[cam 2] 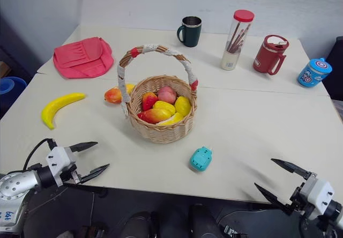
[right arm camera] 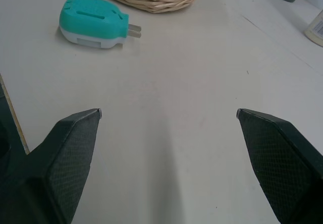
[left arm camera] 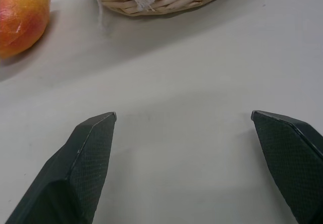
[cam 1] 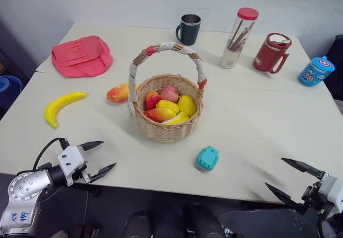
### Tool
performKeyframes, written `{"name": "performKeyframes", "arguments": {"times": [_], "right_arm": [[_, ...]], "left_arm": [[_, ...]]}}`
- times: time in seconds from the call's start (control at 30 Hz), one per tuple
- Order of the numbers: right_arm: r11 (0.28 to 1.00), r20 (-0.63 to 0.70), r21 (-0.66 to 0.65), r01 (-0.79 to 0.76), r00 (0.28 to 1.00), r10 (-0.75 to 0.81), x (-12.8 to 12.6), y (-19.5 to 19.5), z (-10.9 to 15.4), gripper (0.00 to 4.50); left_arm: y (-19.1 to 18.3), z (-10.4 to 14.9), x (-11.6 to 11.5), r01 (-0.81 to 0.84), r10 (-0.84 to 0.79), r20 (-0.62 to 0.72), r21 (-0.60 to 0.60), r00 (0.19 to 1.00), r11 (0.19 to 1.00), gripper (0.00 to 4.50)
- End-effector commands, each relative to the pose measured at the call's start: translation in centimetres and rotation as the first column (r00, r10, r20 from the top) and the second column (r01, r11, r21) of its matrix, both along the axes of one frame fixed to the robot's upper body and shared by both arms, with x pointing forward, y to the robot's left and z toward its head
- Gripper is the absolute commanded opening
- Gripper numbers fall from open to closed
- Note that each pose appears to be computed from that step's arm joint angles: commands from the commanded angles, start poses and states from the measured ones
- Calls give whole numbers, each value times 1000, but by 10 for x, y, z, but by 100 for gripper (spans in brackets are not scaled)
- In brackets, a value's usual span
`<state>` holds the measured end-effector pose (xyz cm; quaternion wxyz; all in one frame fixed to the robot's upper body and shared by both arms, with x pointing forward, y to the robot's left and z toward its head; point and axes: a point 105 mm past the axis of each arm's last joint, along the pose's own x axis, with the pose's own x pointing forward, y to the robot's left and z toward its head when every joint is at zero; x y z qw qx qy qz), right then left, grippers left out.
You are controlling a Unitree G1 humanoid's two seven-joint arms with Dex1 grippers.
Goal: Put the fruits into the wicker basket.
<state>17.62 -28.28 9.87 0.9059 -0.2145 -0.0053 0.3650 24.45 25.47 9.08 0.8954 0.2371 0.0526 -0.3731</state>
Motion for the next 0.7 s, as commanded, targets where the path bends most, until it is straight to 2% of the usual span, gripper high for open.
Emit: {"name": "performKeyframes", "arguments": {"times": [0.03,0.13,0.2,0.37,0.43,0.53,0.63,0.7], "right_arm": [[1000,2,-4,-15,1000,15,1,0,1,449],[1000,-18,15,-27,999,27,0,3,-1,449],[998,-49,44,-44,998,47,-4,7,-3,449],[996,-70,48,-76,994,79,-6,9,-3,449],[989,-61,7,-148,987,148,0,13,4,449],[955,-61,-33,-295,954,293,21,31,23,449],[878,-116,-16,-479,873,474,39,75,37,449],[846,-136,-25,-532,841,524,47,91,41,449]], "left_arm": [[1,13,-3,13,-14,49,14,999,1000,450],[3,16,-3,2,-1,40,-14,999,1000,450],[3,23,-7,26,-25,13,-58,1000,998,450],[-2,34,-9,92,-96,-50,-80,994,993,450],[-13,31,-20,195,-200,-96,-59,975,979,450],[-42,30,-34,336,-349,-163,-100,923,936,450],[-63,36,-35,401,-421,-153,-145,894,905,450],[-71,37,-34,415,-437,-145,-160,888,896,450]]}}
